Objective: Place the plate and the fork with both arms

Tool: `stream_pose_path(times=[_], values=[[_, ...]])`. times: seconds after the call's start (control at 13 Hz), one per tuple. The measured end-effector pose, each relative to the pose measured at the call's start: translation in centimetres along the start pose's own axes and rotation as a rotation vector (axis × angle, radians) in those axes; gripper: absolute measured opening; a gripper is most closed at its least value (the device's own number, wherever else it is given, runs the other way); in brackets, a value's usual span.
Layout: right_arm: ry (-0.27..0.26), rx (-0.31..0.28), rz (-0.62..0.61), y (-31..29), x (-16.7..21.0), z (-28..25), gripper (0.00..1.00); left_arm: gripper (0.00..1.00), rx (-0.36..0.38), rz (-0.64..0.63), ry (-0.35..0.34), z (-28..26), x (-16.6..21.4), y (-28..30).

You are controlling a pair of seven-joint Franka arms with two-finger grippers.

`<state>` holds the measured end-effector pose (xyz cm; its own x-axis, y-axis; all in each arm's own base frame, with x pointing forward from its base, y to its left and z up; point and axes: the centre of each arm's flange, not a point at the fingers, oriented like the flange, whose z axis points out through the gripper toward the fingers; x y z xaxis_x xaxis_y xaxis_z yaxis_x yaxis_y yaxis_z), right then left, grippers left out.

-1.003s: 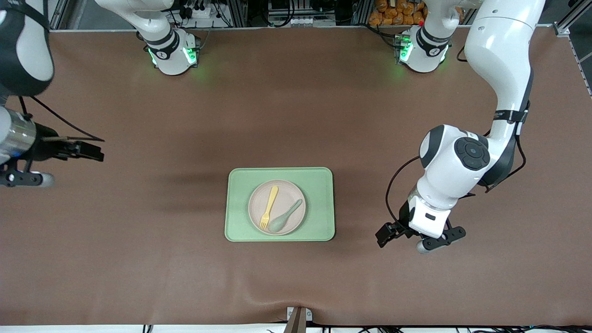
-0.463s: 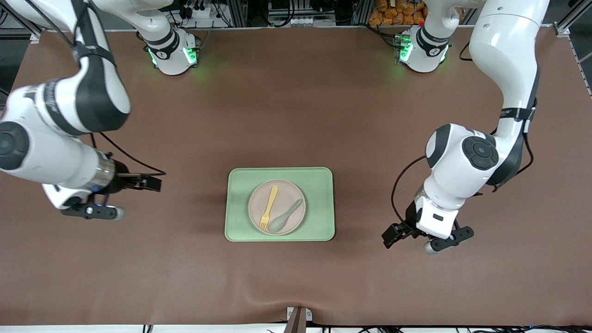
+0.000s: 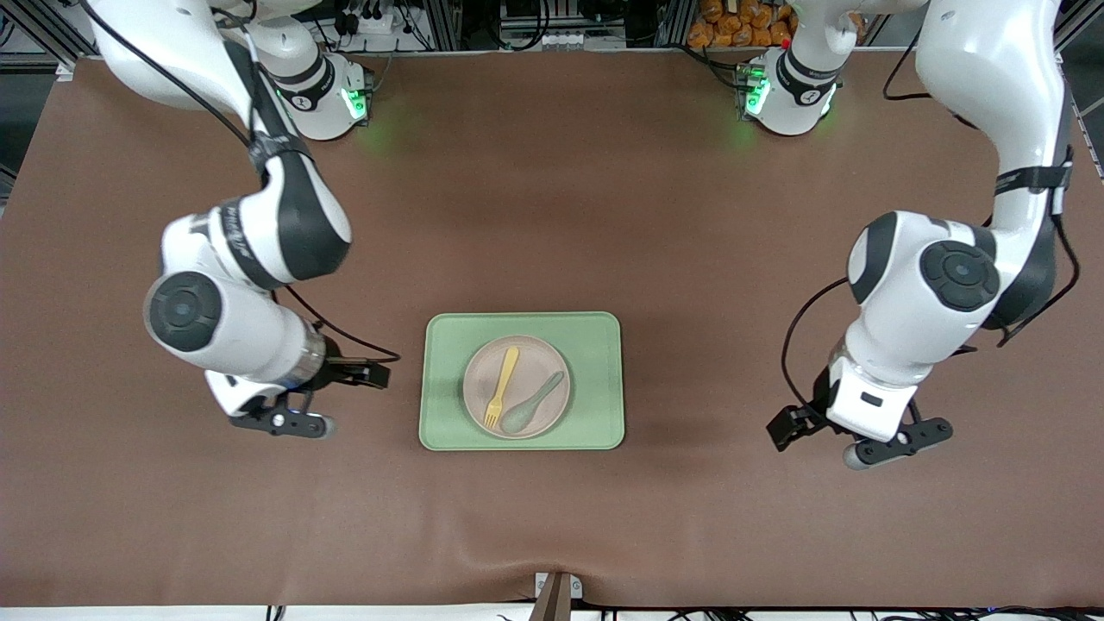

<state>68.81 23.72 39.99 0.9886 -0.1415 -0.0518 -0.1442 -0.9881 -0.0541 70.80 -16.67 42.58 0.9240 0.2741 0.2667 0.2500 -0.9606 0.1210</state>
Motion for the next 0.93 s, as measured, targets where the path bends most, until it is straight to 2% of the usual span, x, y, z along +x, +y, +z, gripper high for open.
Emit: stream_pose_path(times=[0.23,0.39,0.62,0.77,0.93], values=[[0.010,0.008,0.007,-5.1,-0.8,3.9,0.96,1.00,0.037,0.036,-0.028,-2.0,0.5,-1.8],[0.029,0.021,0.015,-8.2,-1.6,6.5,0.88,1.00,0.059,0.055,-0.048,-3.2,0.7,-3.0],[0.051,0.039,0.033,-11.3,-2.3,9.6,0.88,1.00,0.101,0.087,-0.099,-5.5,0.5,-4.5],[0.061,0.047,0.033,-12.4,-2.4,11.7,0.74,1.00,0.123,0.098,-0.127,-7.6,-0.2,-4.6],[0.059,0.045,0.024,-13.2,-2.8,14.2,0.70,1.00,0.132,0.109,-0.146,-10.0,-0.9,-4.5]])
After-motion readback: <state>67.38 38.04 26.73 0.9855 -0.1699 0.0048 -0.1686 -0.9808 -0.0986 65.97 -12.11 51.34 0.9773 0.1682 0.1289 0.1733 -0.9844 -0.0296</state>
